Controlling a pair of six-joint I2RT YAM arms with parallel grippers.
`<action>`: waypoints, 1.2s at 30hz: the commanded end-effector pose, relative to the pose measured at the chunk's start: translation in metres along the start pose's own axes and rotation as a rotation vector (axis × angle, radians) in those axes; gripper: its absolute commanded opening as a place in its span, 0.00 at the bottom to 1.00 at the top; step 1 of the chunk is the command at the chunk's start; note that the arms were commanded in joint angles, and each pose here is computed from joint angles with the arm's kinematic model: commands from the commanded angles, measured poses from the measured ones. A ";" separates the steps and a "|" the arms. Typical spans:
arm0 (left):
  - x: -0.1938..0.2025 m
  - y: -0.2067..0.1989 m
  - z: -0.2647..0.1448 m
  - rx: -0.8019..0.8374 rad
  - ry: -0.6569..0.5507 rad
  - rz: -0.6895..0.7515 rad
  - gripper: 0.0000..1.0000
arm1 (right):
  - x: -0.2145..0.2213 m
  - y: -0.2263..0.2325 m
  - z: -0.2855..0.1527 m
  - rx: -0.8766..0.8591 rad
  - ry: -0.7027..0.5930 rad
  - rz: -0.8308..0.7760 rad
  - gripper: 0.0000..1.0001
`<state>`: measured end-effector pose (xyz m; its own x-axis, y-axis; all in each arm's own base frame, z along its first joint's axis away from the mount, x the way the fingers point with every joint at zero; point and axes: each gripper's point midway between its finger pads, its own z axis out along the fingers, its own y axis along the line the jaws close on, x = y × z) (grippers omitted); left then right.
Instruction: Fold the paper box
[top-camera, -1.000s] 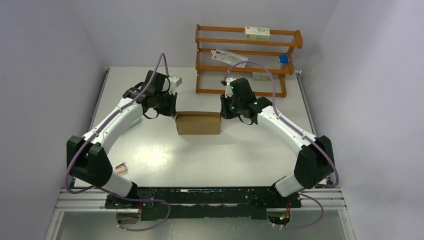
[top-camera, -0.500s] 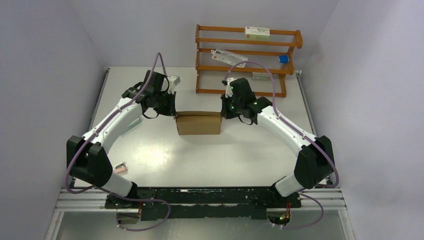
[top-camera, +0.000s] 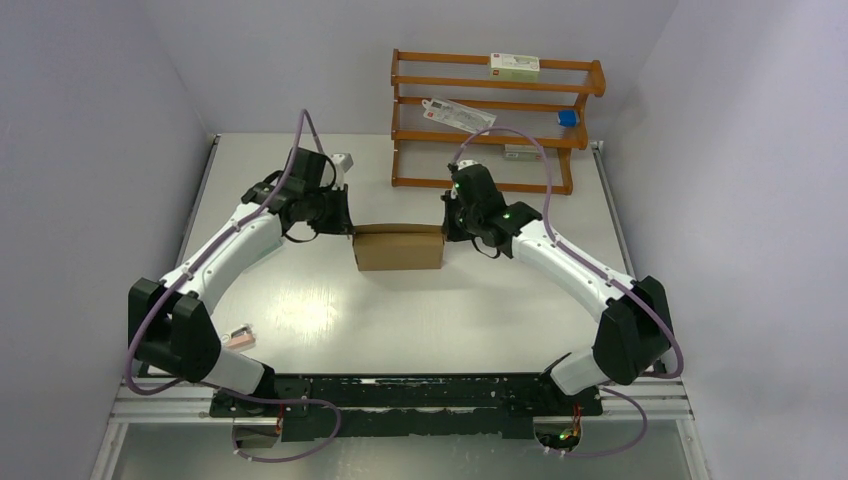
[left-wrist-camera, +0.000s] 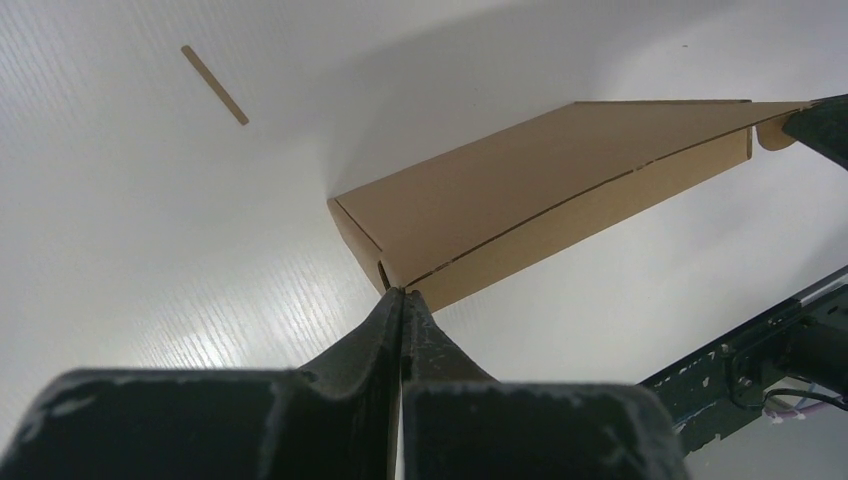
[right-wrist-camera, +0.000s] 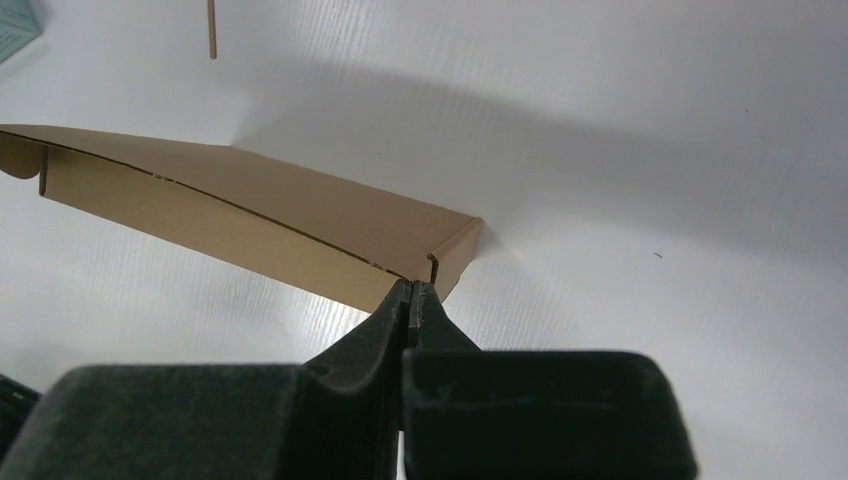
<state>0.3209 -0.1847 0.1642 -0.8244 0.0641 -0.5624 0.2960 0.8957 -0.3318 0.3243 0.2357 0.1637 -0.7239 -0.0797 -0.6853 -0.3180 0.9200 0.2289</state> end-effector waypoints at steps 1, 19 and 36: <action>-0.005 -0.007 -0.004 0.025 -0.044 -0.040 0.05 | -0.001 0.013 -0.002 0.003 -0.056 0.027 0.00; 0.002 -0.005 -0.001 0.026 -0.066 -0.084 0.05 | 0.012 0.012 0.006 0.079 -0.097 0.039 0.00; 0.016 0.006 0.003 -0.015 -0.055 -0.060 0.05 | 0.026 0.018 0.009 0.073 -0.151 -0.029 0.00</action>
<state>0.3180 -0.1807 0.1614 -0.7998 -0.0349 -0.5992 0.2372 0.8987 -0.3688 0.3202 0.2412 0.1590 -0.5884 -0.0195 -0.8083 -0.2323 0.9617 0.1458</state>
